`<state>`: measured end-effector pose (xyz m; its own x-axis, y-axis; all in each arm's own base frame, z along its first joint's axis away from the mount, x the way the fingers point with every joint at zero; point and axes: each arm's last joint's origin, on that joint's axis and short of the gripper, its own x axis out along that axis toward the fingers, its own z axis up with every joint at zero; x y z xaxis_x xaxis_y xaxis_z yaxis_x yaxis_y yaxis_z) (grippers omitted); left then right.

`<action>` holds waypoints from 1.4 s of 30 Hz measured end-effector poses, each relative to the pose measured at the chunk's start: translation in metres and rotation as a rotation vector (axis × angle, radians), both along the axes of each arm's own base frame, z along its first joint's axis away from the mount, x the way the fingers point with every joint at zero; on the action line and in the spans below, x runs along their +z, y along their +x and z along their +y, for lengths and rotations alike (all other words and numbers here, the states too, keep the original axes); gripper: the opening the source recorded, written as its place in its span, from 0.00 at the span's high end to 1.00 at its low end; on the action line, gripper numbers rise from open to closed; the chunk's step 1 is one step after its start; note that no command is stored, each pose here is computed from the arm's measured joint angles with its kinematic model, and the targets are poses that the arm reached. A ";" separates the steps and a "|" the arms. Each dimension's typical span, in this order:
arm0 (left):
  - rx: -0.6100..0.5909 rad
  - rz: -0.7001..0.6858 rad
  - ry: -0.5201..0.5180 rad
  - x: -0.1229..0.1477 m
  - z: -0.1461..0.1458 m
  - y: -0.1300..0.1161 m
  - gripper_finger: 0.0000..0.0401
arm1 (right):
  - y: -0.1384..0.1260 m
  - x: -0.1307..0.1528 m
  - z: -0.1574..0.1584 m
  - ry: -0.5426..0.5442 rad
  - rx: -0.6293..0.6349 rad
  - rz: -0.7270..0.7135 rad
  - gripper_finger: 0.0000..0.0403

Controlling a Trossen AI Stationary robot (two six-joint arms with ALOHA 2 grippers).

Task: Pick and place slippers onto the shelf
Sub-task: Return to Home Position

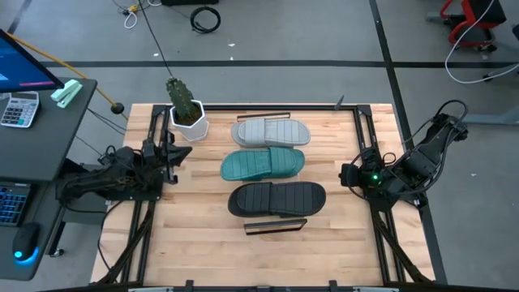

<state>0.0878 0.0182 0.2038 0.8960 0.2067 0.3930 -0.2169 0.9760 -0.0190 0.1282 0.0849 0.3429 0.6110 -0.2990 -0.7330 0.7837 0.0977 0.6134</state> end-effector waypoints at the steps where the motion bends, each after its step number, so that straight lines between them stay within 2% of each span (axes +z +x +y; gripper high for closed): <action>1: -0.005 0.000 0.000 0.000 0.000 0.000 0.99 | 0.000 0.000 0.000 0.000 0.000 0.000 0.99; 9: -0.082 0.030 0.014 -0.002 -0.008 0.002 0.99 | 0.000 0.000 0.000 0.000 0.000 0.000 0.99; 15: -0.146 0.177 -0.010 -0.016 -0.011 0.007 0.99 | 0.000 0.000 0.000 -0.002 0.002 0.001 0.99; 20: -0.187 0.204 -0.010 -0.019 -0.014 0.008 0.99 | 0.000 0.000 0.000 -0.006 0.007 0.003 0.99; 27: -0.200 0.311 -0.023 -0.029 -0.014 0.009 0.99 | 0.000 0.000 0.000 -0.006 0.007 0.003 0.99; 34: -0.237 0.348 -0.036 -0.033 -0.015 0.010 0.98 | 0.000 0.000 0.000 -0.008 0.009 0.004 0.99; 42: -0.234 0.412 -0.111 -0.039 -0.015 0.012 0.99 | 0.000 0.001 -0.001 -0.050 0.021 -0.005 0.99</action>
<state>0.1002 0.0033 0.1648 0.9999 0.0014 -0.0171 -0.0029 0.9964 -0.0843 0.1284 0.0841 0.3435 0.6208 -0.3226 -0.7145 0.7783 0.1449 0.6109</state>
